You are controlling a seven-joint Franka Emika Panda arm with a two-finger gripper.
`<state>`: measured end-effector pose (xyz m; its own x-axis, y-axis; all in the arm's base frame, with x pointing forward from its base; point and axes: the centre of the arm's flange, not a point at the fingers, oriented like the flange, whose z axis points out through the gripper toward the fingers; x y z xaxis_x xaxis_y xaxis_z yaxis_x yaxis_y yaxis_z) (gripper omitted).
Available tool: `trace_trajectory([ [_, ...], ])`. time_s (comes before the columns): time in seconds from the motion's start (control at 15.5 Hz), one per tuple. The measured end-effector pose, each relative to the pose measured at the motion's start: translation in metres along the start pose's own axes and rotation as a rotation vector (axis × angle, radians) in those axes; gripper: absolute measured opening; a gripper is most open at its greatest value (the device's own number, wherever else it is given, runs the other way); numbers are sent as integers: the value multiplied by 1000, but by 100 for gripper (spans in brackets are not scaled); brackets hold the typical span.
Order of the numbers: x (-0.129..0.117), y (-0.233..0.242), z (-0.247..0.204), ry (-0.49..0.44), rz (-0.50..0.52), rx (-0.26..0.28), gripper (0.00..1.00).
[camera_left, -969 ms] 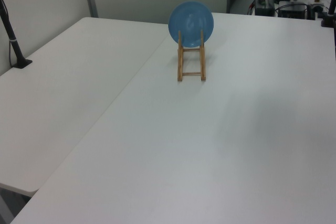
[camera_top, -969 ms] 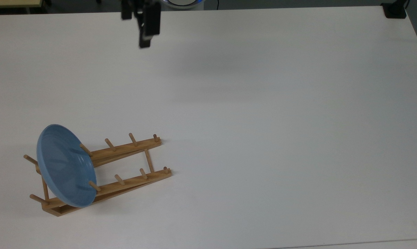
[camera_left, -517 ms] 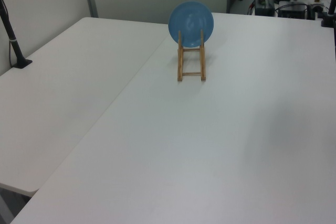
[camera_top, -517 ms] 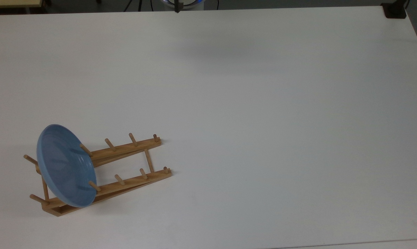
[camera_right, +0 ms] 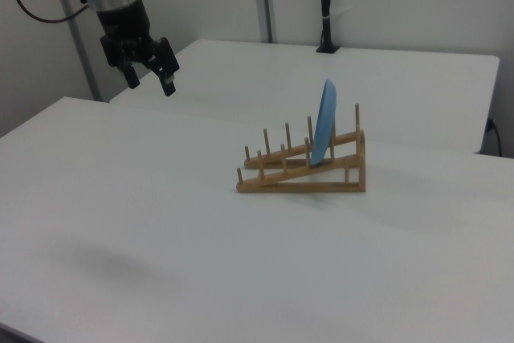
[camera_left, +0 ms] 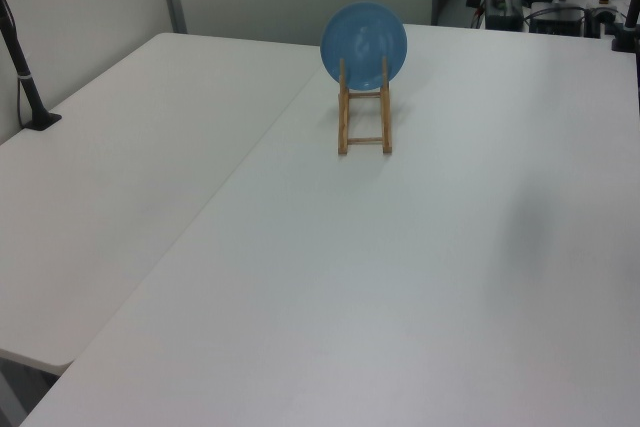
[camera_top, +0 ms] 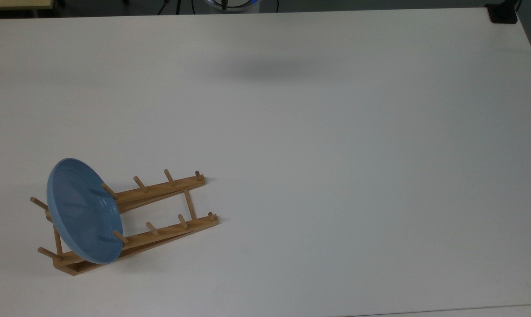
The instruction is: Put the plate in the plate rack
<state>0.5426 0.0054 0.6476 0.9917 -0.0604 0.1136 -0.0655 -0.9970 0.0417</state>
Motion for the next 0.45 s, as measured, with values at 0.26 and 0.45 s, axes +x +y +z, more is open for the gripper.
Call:
trace_trajectory([
  [0.26,0,0,0,0,-33,0,100],
  [0.45,0,-3,0,-2,-32,26,100],
])
